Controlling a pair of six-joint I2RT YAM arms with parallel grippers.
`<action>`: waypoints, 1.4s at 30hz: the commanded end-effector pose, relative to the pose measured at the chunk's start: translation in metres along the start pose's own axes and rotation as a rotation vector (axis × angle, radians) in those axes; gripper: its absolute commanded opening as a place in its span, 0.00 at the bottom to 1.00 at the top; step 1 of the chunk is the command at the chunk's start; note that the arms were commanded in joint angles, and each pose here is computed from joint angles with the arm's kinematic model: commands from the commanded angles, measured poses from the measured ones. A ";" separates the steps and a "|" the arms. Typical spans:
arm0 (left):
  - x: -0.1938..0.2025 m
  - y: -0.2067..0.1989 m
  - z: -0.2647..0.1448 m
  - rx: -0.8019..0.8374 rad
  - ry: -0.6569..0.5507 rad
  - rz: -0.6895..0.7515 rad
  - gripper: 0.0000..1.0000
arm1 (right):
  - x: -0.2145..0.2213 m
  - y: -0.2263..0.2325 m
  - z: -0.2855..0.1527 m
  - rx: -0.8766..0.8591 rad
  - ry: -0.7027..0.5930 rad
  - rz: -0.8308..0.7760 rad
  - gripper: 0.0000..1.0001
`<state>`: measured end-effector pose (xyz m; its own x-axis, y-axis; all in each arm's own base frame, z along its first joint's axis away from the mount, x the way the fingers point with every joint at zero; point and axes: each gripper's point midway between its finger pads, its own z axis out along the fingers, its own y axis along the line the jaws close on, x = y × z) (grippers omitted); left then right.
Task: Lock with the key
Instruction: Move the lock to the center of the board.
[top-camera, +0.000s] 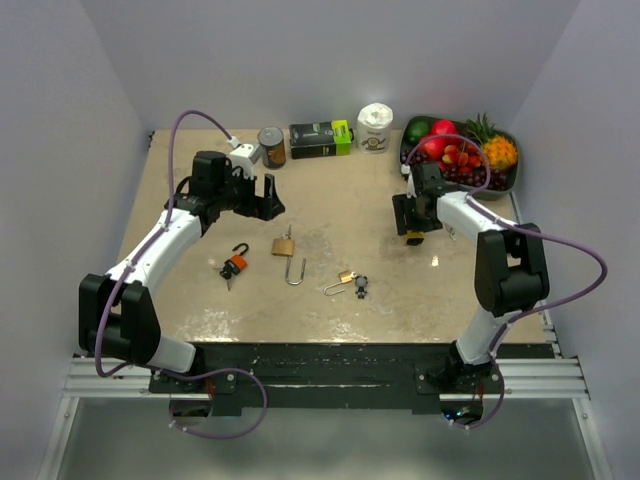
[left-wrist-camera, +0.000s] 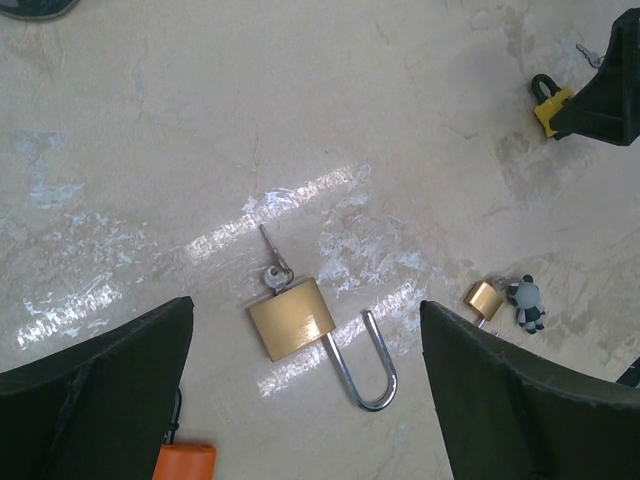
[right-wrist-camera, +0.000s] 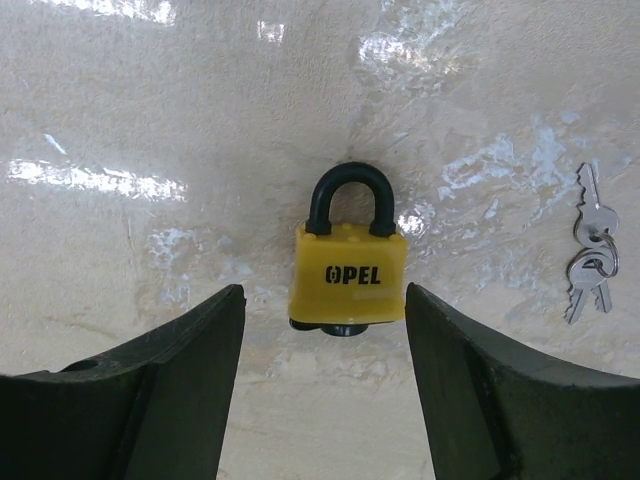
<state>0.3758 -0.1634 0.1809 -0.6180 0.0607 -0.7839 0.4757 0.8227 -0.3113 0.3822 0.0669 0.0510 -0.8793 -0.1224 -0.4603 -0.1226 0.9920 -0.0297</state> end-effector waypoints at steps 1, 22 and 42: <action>-0.023 -0.006 -0.007 0.018 -0.068 0.018 0.99 | -0.011 -0.008 0.003 0.071 -0.022 0.023 0.66; -0.020 -0.002 -0.006 0.020 -0.061 0.001 0.99 | -0.001 -0.056 0.011 0.110 0.006 0.053 0.42; -0.013 -0.002 -0.003 0.028 -0.044 -0.009 0.99 | -0.001 -0.056 0.014 0.039 0.009 0.034 0.56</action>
<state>0.3748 -0.1637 0.1823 -0.6234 0.0495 -0.7804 0.4805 0.8116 -0.3323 0.3862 -0.0004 0.0256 -0.9115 -0.1034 -0.3982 -0.0767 0.9936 -0.0823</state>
